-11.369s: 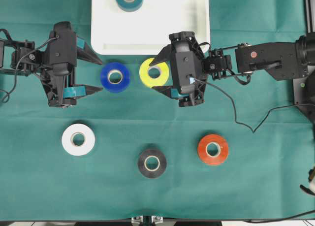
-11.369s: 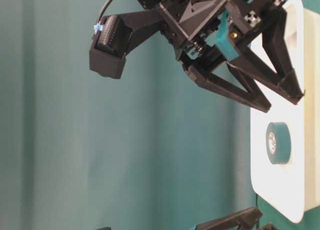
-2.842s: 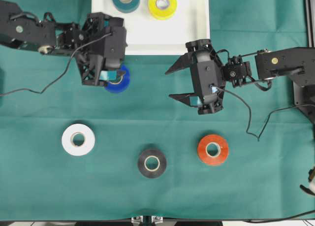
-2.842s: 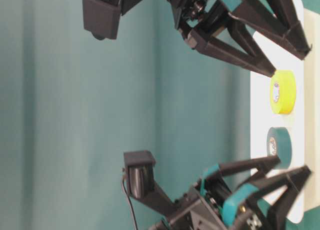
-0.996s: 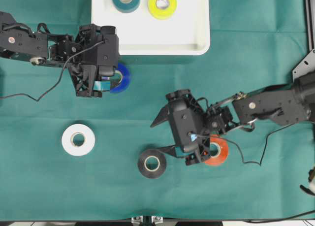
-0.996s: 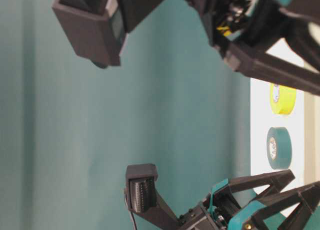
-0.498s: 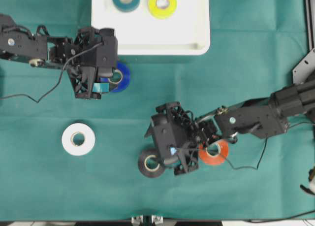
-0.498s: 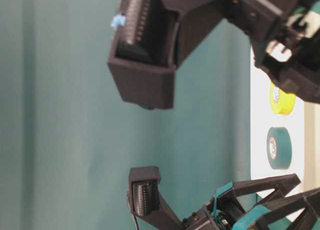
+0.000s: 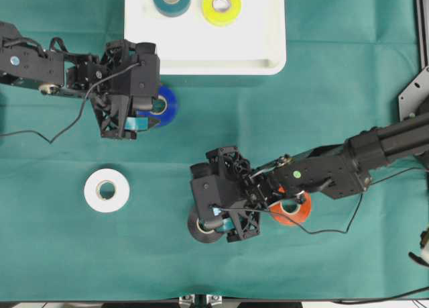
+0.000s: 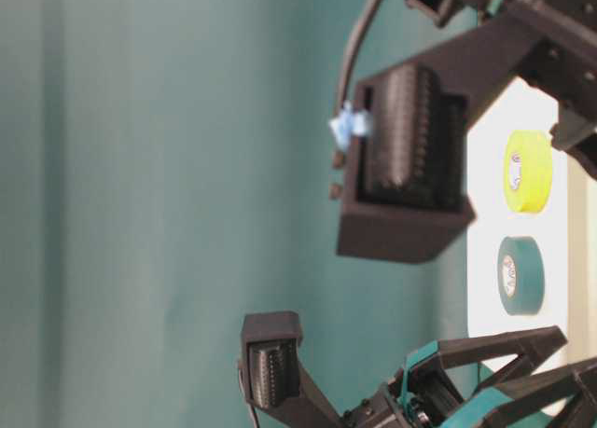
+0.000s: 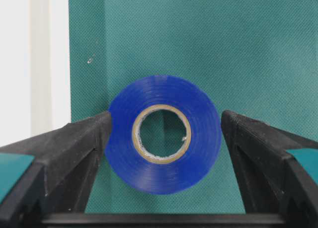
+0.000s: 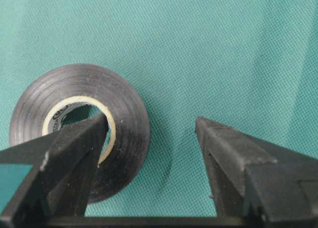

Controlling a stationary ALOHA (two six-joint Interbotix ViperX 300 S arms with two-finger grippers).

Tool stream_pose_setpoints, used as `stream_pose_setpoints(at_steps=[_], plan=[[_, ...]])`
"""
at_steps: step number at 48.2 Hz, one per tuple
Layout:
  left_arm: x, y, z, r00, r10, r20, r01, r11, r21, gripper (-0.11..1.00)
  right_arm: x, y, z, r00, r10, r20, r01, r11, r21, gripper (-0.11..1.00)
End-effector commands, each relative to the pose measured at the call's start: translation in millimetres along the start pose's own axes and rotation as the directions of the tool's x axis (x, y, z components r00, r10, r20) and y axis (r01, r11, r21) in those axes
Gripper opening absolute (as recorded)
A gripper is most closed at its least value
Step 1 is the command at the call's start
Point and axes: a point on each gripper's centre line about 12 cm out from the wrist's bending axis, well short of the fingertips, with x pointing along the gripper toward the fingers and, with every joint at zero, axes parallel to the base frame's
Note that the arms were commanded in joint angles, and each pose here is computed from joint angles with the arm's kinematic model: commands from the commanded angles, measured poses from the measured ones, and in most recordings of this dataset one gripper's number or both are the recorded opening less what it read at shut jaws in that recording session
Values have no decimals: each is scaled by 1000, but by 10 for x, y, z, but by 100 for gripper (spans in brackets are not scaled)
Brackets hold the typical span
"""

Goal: Put the tape alternately from left to right into the white case.
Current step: 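Lower the right gripper onto the black tape roll and grasp it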

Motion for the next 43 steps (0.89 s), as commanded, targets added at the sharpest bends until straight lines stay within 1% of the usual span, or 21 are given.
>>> stream_pose_setpoints(at_steps=[1,10,17,22,24,26,28,30,32,33,43], plan=[[-52,-4,102,999,2,44,-2,1000,0,81,-39,21,82,1000,-1,12,1,1000,0,76],[-51,-3,107,999,3,52,-3,1000,0,81,-45,24,98,1000,-1,15,1,1000,-3,76],[-51,-3,107,999,3,52,-3,1000,0,80,-46,33,106,1000,1,20,-1,1000,-17,76],[-51,-4,100,999,3,51,-3,1000,0,81,-47,37,121,1000,2,24,-2,1000,-23,74],[-50,-5,94,999,3,49,-3,1000,0,81,-48,33,135,1000,2,28,-1,1000,-23,70],[-49,-5,88,999,3,48,-3,1000,0,81,-53,41,138,1000,3,29,-3,1000,-24,62],[-53,-5,91,999,3,49,-3,1000,0,80,-68,44,152,999,5,33,-4,1000,-24,51],[-53,-6,85,999,3,48,-3,1000,0,81,-84,56,170,999,7,39,-6,1000,-25,38],[-48,-7,75,999,3,44,-3,1000,0,81,-99,64,176,999,9,42,-8,1000,-26,28],[-48,-12,76,999,2,45,-2,1000,2,80,-109,65,184,999,9,43,-8,1000,-26,25],[-52,-6,78,999,3,46,-3,1000,0,81,-185,83,236,998,14,61,-12,1000,-28,25]])
